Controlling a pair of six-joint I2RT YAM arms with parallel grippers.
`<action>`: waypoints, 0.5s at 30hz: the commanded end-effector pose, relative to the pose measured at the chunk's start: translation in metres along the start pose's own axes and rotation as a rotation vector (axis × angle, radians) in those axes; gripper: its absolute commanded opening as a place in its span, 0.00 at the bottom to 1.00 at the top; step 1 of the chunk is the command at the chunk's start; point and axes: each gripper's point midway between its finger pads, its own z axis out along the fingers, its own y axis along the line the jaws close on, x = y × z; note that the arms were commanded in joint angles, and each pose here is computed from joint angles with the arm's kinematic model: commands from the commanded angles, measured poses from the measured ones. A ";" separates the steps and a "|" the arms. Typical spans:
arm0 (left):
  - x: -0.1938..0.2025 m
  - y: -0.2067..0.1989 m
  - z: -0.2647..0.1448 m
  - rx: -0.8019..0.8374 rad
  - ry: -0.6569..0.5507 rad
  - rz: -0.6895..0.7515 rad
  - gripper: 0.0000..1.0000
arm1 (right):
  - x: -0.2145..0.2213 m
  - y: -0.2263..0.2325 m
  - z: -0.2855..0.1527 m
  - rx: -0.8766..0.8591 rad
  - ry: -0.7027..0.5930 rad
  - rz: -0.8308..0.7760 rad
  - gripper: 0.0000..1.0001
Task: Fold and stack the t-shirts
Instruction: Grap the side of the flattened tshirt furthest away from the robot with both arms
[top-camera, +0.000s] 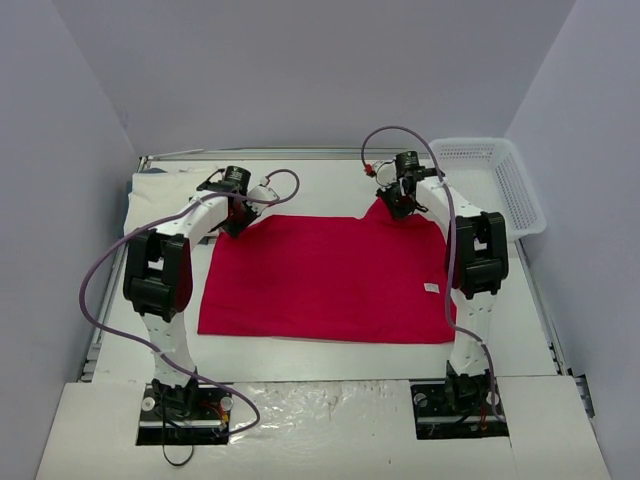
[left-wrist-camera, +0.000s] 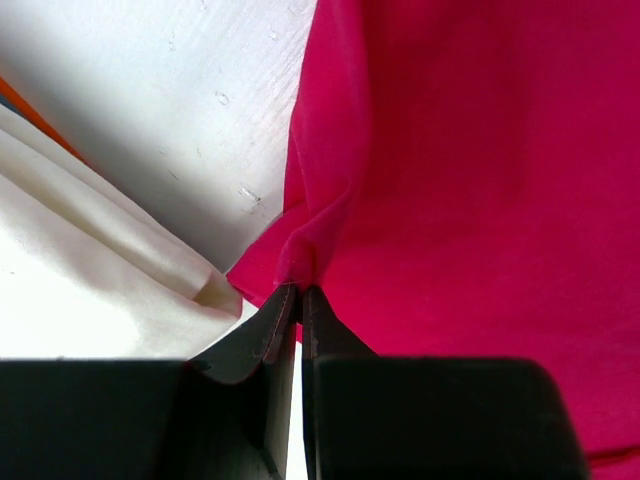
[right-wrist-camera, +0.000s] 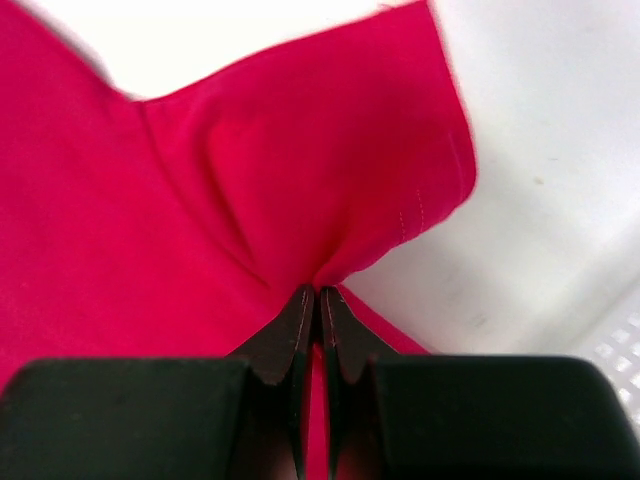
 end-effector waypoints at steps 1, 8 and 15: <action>-0.014 0.008 -0.028 -0.048 -0.062 -0.007 0.02 | -0.007 0.018 -0.019 -0.006 -0.022 -0.073 0.00; -0.012 0.007 -0.027 -0.050 -0.060 -0.006 0.02 | 0.014 0.060 -0.023 -0.022 0.017 -0.222 0.00; -0.015 0.008 -0.029 -0.055 -0.066 -0.014 0.02 | 0.027 0.083 -0.025 0.059 0.044 -0.320 0.00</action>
